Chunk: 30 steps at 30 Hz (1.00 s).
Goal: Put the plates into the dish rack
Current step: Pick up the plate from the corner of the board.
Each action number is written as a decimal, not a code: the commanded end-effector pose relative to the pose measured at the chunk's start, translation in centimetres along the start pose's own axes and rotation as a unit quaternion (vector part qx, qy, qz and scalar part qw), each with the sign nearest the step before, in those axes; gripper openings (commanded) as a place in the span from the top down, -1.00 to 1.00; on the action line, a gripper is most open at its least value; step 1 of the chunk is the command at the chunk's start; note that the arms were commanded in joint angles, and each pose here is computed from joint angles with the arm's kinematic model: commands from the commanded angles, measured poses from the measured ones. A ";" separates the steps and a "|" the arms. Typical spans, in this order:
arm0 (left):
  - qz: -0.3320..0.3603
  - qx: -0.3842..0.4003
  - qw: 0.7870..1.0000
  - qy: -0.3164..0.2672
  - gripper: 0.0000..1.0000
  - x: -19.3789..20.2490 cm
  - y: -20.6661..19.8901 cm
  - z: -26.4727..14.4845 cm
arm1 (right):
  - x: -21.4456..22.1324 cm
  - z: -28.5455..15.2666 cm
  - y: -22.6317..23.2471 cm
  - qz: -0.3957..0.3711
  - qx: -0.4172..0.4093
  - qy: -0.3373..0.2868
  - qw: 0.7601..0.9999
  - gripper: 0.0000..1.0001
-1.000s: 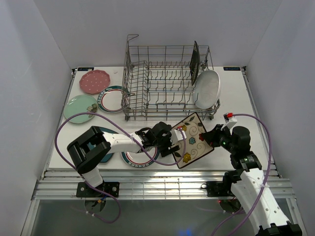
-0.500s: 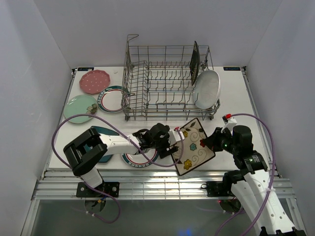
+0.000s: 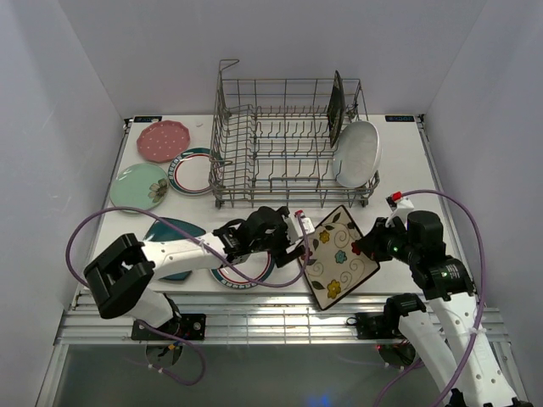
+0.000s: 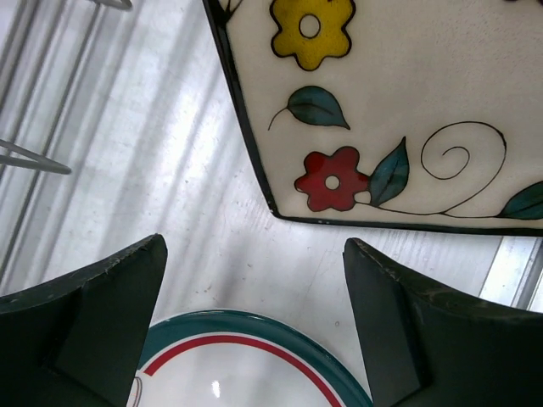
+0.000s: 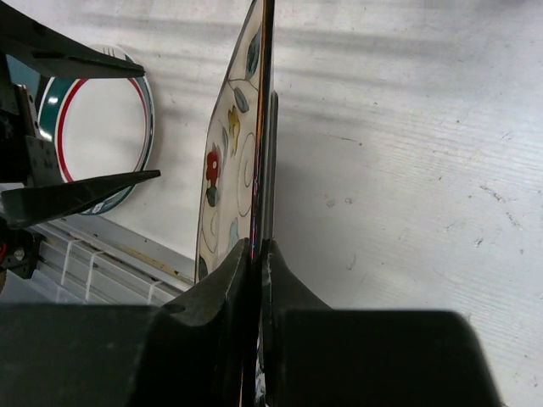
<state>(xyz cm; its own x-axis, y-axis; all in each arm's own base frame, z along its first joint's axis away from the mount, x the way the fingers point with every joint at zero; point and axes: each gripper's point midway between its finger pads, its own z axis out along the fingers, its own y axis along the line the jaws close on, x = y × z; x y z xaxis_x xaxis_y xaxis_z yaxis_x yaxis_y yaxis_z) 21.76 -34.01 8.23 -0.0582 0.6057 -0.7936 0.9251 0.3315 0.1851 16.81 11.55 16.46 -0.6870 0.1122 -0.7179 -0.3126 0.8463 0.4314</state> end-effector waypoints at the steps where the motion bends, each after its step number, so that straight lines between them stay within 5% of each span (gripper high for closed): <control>1: -0.008 -0.002 0.999 -0.034 -0.92 -2.0 0.4 -1.8 | -6.0 -2.7 3.5 -0.037 -0.047 -0.098 0.993 0.85; 17: -0.048 -0.064 0.989 -0.128 -0.96 -6.7 5.7 -8.4 | -12.4 -8.1 7.1 -0.073 -0.056 -0.173 0.981 0.85; 30: -0.069 -0.112 0.978 -0.164 -0.96 -7.0 8.7 -11.5 | -18.9 -11.2 10.9 -0.073 -0.089 -0.221 0.969 0.85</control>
<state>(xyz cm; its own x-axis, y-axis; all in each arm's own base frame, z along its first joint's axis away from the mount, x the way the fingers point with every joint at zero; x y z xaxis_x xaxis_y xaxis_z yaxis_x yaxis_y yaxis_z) 26.07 -27.57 21.14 -0.0295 0.3264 -0.9448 0.8179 0.5512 0.1649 18.91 11.52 31.59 -0.5084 0.1315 -0.8510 -0.3939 0.8433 0.3656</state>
